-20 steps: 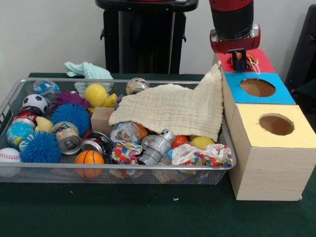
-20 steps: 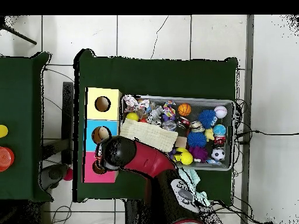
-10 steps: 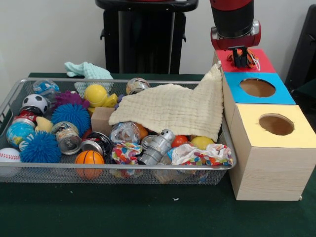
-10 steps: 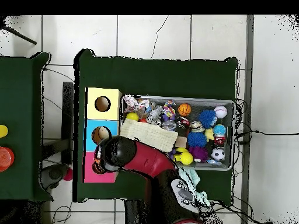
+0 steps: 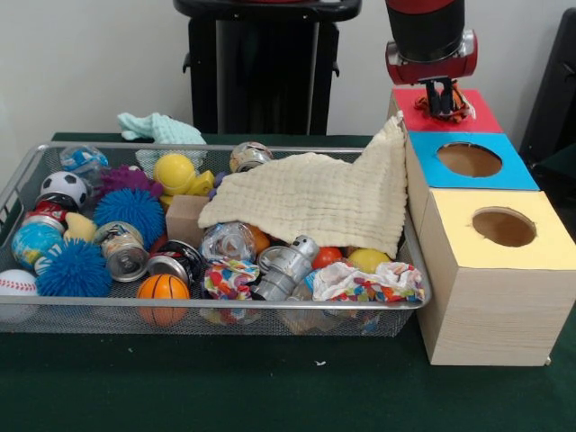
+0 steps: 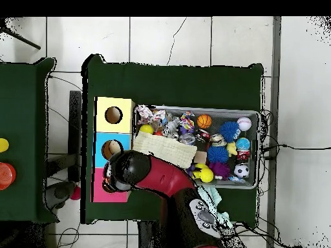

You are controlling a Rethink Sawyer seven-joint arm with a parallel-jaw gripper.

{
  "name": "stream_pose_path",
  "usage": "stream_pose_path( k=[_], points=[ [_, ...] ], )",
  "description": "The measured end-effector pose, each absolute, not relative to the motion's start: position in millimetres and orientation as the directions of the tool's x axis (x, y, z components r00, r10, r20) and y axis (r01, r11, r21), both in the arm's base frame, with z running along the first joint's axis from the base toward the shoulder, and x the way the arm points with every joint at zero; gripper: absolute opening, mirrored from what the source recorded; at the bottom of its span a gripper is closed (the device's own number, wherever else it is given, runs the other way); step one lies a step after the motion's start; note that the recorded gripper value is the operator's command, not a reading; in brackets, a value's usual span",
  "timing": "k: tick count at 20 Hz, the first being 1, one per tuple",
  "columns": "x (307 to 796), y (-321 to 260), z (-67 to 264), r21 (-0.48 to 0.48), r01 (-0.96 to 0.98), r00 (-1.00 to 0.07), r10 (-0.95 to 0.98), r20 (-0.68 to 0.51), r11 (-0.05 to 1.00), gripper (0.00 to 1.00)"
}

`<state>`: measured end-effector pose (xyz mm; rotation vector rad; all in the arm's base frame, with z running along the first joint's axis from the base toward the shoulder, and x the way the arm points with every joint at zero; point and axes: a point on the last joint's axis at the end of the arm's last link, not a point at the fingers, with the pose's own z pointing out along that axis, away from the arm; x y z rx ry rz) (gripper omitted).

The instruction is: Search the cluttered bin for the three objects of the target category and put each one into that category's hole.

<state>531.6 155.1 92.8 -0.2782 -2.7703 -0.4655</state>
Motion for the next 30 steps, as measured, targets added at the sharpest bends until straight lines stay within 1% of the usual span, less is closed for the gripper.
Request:
stream_pose_path(
  k=[8,20,30],
  points=[
    [533.2,155.0,98.9,0.287,0.237,-0.932,0.134,0.336,0.928,0.0],
    [533.0,154.1,98.8,0.285,0.237,-0.932,0.135,0.336,0.929,0.0],
    [528.6,148.5,95.4,0.265,0.205,-0.938,0.112,0.328,0.942,0.0]
  ],
)
